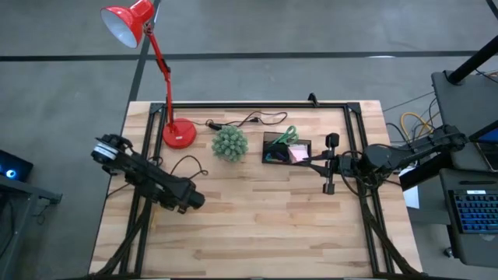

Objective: Pick and place office supplies into organizer
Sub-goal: Put the yellow pencil into the black desk organizer

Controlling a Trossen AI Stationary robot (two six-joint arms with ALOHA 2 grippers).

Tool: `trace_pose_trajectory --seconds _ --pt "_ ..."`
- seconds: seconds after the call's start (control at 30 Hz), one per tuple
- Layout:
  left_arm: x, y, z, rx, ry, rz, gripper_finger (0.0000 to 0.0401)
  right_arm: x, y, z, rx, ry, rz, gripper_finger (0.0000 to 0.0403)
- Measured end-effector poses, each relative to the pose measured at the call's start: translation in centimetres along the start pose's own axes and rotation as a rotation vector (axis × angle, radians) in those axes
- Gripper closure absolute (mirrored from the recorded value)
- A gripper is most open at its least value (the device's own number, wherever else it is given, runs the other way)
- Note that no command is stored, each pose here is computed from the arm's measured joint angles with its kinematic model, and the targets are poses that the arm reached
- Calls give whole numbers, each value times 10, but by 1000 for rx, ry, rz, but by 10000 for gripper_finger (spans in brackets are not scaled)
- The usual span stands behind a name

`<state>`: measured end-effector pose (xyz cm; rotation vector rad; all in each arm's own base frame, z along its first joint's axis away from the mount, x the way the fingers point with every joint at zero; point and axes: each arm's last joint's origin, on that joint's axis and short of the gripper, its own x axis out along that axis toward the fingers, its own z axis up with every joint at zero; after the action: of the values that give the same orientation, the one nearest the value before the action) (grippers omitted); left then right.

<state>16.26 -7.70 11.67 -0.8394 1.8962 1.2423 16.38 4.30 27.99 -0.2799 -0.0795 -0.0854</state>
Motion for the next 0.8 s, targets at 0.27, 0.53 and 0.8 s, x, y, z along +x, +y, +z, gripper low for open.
trace_pose_trajectory --seconds 0.27,0.53,0.8 --pt "4 12 2 40 3 -65 281 0 0 0 0 1 0 355" --pt "4 32 2 53 2 -264 281 0 0 0 0 1 1 355" --pt "8 37 3 19 38 -313 281 0 0 0 0 1 1 355"
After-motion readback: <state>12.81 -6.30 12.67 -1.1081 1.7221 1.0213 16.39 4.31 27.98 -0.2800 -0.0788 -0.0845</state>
